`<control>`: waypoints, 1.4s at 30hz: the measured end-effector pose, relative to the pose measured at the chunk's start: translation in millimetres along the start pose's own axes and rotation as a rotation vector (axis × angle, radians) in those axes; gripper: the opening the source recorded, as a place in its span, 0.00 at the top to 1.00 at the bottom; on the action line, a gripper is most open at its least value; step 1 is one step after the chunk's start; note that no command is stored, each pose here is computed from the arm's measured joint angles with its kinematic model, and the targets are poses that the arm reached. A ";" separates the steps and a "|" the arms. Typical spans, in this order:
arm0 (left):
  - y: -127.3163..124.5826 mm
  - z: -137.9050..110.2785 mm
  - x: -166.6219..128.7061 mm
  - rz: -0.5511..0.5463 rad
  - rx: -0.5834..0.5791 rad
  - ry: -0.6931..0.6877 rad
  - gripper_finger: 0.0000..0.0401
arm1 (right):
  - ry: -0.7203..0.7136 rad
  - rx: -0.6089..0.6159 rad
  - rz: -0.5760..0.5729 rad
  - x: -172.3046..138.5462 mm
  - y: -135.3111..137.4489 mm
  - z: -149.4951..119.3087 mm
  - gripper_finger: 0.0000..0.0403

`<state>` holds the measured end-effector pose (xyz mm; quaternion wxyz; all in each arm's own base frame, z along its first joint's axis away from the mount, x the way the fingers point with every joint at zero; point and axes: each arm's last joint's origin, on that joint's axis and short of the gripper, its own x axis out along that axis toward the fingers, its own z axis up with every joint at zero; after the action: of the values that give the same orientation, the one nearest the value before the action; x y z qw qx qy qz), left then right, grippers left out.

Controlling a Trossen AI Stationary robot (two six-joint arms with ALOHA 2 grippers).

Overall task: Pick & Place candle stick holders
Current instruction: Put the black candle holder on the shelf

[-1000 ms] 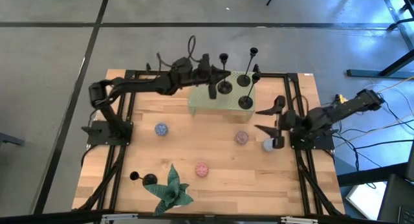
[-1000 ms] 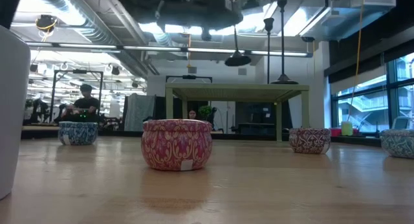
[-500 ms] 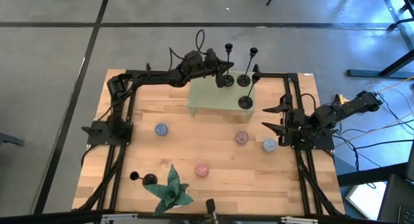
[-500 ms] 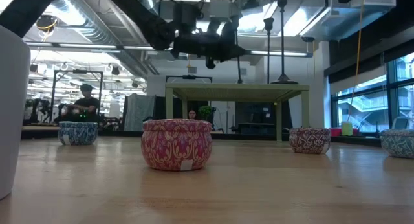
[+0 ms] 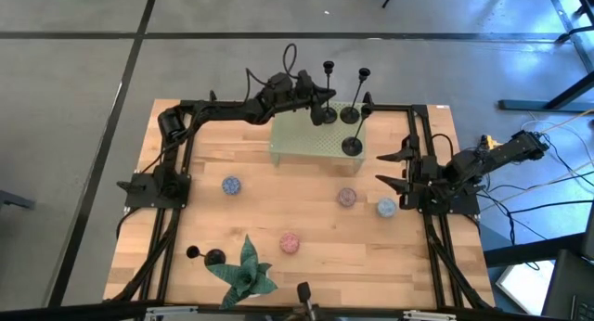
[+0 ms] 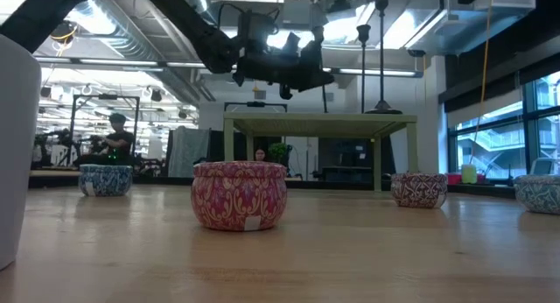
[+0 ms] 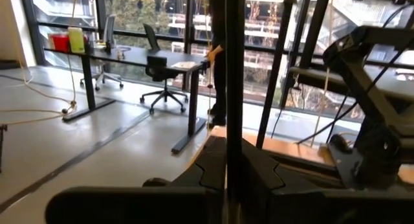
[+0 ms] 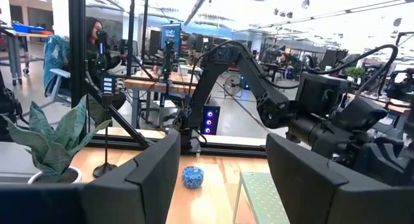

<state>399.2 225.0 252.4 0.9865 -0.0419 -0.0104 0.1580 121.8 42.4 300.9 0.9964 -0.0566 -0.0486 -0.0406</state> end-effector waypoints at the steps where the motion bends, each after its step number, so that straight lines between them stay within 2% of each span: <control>1: 0.1 -0.4 -0.1 0.001 0.013 0.003 0.92 | 0.001 -0.001 0.000 0.0 0.0 -0.1 0.42; 16: -1.4 -0.4 0.2 0.001 0.109 0.002 0.76 | 0.001 0.002 0.000 0.1 0.0 0.0 0.42; 26: -8.3 2.9 -0.5 -0.013 0.109 0.000 0.62 | 0.002 0.001 0.000 0.1 0.1 -0.3 0.42; 33: -17.8 32.7 -11.8 -0.022 0.125 -0.052 0.56 | 0.003 0.001 0.001 0.1 0.1 -0.3 0.42; 38: -30.1 53.8 -28.0 -0.037 0.120 0.029 0.55 | 0.002 0.001 0.000 0.1 0.1 -0.3 0.42; 42: -49.4 75.0 -49.2 -0.070 0.112 0.114 0.55 | 0.003 0.001 0.000 0.1 0.1 -0.3 0.42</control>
<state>365.3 168.8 331.0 0.9912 0.0050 0.0534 0.1211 121.9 42.5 300.6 0.9965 -0.0562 -0.0472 -0.0405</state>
